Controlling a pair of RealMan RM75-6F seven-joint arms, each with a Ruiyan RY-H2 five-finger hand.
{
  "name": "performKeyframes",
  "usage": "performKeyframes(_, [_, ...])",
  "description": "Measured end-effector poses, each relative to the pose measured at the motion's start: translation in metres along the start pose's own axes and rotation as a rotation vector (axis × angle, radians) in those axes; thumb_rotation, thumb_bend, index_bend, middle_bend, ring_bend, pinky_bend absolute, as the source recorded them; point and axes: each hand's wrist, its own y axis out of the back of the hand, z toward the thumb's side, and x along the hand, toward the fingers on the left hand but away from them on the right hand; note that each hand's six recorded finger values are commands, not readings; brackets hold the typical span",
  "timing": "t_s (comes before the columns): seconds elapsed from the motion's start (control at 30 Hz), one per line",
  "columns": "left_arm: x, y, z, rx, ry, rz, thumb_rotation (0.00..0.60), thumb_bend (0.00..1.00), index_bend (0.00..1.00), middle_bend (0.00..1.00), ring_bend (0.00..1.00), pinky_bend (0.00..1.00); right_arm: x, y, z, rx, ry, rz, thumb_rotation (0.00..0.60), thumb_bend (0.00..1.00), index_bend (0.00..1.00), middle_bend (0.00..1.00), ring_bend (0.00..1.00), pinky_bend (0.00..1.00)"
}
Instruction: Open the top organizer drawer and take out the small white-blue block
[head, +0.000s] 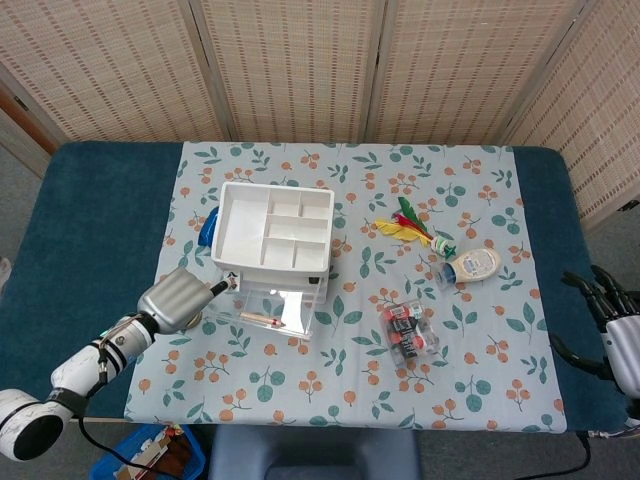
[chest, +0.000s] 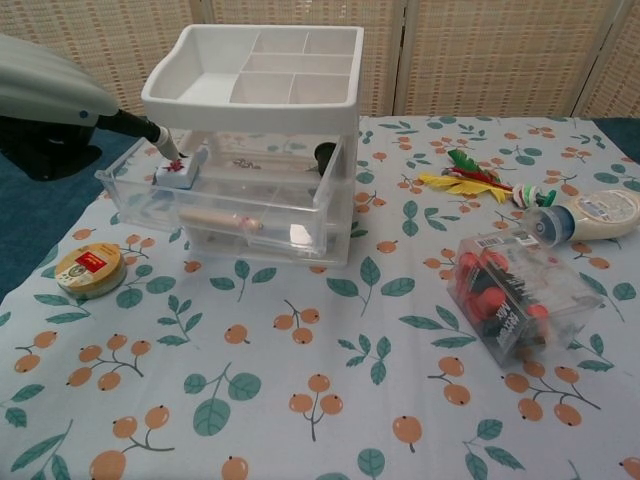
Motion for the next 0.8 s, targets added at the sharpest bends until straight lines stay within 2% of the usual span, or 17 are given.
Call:
performKeyframes(0.47, [0.014, -0.003, -0.006, 0.022, 0.039, -0.042, 0.0, 0.78, 0.11, 1.0, 1.0, 1.0, 0.002, -0.001, -0.004, -0.002, -0.013, 0.001, 0.6, 0.29, 0.07, 0.21, 0.08, 0.13])
performKeyframes(0.8, [0.003, 0.0, 0.01, 0.041, -0.006, -0.034, 0.0, 0.78, 0.16, 1.0, 1.0, 1.0, 0.001, 0.0, -0.003, 0.0, -0.011, -0.002, 0.6, 0.29, 0.07, 0.21, 0.08, 0.13])
